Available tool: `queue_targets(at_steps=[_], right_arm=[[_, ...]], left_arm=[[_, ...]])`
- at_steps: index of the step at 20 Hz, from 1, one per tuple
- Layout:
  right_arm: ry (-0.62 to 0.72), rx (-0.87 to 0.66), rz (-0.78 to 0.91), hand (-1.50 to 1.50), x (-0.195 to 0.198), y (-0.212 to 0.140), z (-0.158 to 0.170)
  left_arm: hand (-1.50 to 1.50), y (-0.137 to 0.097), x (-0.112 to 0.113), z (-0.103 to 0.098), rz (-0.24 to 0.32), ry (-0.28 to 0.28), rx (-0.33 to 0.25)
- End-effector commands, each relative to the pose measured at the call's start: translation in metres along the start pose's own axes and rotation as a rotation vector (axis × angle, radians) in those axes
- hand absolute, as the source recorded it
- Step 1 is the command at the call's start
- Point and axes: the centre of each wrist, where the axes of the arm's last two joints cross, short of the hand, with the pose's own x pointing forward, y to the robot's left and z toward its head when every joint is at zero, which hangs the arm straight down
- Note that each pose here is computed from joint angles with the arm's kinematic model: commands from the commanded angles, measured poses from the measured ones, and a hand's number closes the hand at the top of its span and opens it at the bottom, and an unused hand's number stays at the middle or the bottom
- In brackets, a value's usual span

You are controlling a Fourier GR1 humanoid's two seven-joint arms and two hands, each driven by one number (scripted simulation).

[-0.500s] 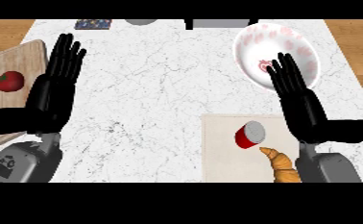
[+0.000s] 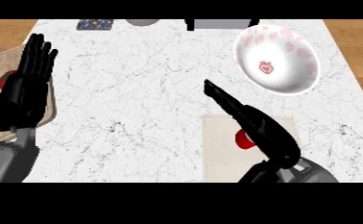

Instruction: Pick the can from the placemat and place it in the bowl

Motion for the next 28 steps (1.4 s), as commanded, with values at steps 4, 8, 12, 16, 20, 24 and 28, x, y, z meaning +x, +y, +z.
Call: queue_targets(at_steps=[4, 8, 12, 16, 20, 24, 28], right_arm=[[-0.152, 0.125, 0.205, -1.50, 0.014, 0.037, 0.063], [-0.120, 0.164, 0.380, -1.50, 0.058, 0.019, 0.084], [-0.024, 0.153, 0.616, -1.50, 0.099, -0.012, 0.074], [0.141, 0.232, 0.742, -1.50, 0.130, -0.039, 0.077], [0.322, 0.410, 0.900, -1.50, 0.154, -0.047, 0.070], [0.415, 0.547, 0.940, -1.50, 0.171, -0.052, 0.068], [0.493, 0.617, 0.987, -1.50, 0.169, -0.068, 0.059]], left_arm=[[0.00, 0.021, 0.003, -0.003, -0.016, 0.002, 0.016], [0.00, 0.045, 0.003, -0.011, -0.012, 0.006, 0.047], [0.00, 0.033, -0.002, -0.011, -0.027, 0.016, 0.058], [0.00, 0.028, -0.020, -0.001, -0.007, 0.019, 0.051], [0.00, 0.040, -0.007, -0.004, -0.022, 0.005, 0.029], [0.00, 0.047, -0.014, -0.007, -0.006, 0.024, 0.027], [0.00, 0.028, -0.006, -0.014, -0.009, -0.010, 0.014]])
